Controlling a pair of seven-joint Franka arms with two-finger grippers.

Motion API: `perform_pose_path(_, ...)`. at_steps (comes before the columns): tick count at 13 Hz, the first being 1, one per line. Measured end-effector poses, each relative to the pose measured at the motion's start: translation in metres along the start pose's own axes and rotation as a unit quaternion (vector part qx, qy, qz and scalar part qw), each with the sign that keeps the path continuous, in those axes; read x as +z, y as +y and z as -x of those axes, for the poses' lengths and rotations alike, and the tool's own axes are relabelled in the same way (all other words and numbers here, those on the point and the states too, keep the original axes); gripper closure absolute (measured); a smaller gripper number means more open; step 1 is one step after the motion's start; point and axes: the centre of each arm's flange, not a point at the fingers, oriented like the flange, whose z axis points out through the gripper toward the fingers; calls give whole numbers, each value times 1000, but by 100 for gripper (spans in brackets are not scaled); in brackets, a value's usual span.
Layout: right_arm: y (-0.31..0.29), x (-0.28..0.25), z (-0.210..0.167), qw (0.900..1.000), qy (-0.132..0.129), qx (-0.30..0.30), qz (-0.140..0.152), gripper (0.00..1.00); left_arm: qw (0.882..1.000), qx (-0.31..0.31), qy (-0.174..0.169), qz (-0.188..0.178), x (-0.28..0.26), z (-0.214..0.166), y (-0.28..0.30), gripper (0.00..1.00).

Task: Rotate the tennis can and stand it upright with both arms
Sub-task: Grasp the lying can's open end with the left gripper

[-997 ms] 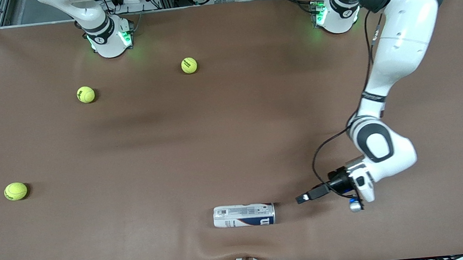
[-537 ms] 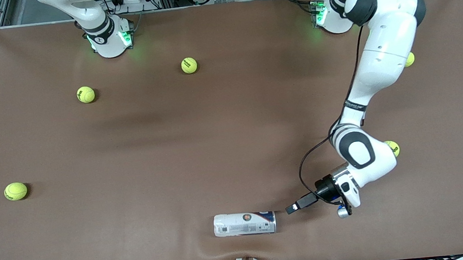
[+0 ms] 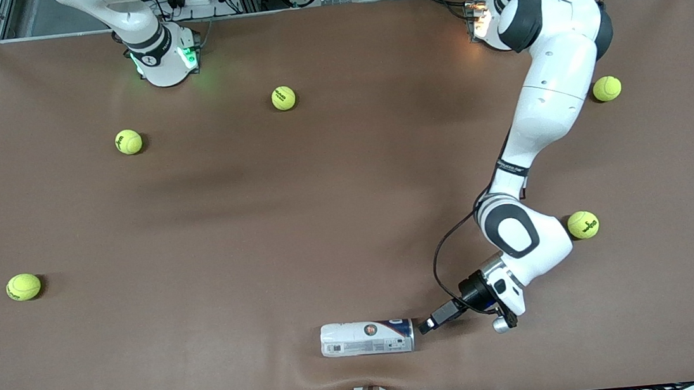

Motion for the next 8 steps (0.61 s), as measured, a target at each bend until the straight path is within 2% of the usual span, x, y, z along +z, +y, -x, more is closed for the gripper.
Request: perform_pose_path(8, 0, 0, 0, 1000, 0, 0, 0, 0, 1000, 16, 14, -19, 34, 39, 10, 25)
